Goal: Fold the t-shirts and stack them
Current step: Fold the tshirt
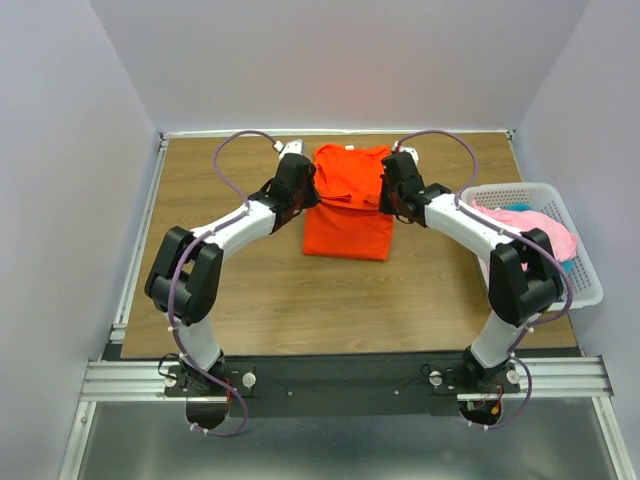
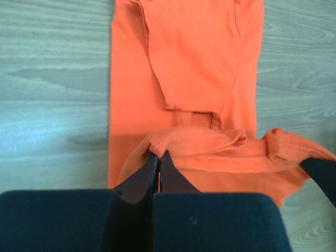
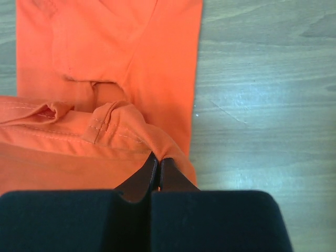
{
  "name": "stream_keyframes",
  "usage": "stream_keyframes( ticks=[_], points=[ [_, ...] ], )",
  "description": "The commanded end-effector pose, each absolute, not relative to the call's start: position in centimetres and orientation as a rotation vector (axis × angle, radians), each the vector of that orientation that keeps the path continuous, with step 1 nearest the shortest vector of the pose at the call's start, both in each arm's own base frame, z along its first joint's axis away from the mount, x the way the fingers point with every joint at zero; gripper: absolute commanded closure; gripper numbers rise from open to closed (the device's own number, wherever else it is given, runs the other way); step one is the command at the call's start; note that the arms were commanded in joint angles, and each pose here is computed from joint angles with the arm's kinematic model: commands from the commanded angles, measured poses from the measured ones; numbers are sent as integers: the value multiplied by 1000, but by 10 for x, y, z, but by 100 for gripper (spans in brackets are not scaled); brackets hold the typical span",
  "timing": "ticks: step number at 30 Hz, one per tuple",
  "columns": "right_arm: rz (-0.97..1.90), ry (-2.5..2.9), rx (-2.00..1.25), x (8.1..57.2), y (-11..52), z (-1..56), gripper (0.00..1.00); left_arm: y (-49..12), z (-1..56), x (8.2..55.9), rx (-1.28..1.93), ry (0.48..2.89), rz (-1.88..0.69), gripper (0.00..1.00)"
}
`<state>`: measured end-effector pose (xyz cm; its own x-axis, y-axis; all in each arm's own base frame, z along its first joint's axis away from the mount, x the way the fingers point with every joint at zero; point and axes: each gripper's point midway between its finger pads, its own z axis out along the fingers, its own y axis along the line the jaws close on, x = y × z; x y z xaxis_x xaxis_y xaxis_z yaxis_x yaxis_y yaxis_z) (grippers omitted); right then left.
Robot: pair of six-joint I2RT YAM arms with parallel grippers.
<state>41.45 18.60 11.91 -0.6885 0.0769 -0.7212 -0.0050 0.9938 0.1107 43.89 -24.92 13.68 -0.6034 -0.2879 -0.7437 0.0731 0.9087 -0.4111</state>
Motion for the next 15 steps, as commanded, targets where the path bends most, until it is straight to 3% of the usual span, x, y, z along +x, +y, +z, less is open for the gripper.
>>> stream_keyframes(
  ticks=[1, 15],
  points=[
    [183, 2321, 19, 432, 197, 116, 99, -257, 132, 453, -69, 2171, -537, 100],
    [207, 2358, 10, 460, 197, 85, 99, -245, 98, 479, -95, 2247, -492, 100]
  ],
)
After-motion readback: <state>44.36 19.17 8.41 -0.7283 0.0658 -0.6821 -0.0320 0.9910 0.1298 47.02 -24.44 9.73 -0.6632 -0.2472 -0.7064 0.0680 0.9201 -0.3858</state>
